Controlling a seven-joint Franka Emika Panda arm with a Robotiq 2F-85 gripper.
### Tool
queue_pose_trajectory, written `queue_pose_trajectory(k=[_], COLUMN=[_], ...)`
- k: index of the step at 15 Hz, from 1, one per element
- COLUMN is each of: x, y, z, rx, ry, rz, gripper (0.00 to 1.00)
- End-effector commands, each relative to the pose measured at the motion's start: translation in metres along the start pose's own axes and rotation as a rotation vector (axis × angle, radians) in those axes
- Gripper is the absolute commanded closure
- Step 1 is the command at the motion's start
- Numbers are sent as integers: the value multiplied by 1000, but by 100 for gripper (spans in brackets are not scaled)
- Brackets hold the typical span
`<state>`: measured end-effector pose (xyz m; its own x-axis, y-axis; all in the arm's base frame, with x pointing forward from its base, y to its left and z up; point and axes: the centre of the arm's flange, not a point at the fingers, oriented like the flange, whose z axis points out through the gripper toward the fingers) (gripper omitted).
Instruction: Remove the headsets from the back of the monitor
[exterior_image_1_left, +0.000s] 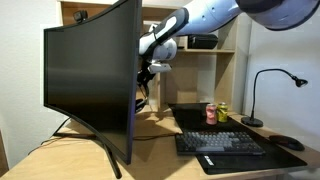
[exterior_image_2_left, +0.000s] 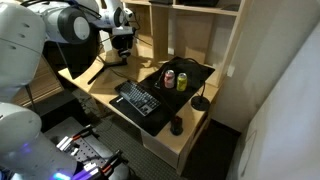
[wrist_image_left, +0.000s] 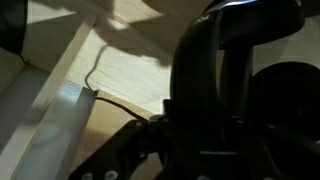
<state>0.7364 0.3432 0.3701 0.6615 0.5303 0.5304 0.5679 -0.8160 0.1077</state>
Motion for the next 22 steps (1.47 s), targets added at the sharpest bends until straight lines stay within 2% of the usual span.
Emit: queue_pose_trajectory(k=[1,3,5,7,10,16,19,22], x=[7,7,8,11,19,36,32,27], y=[4,3,4,6,4,22,48,76], z=[2,-2,-13,-31,-58,-121,-147,-176], rx=[9,35,50,38,-16,-192,-282,-288], ry=[-8,-2,26,64,135,267,259,266], rz=[5,6,13,9,-17,-48,-14,58], gripper=[88,97,95,96,95,95,95,95])
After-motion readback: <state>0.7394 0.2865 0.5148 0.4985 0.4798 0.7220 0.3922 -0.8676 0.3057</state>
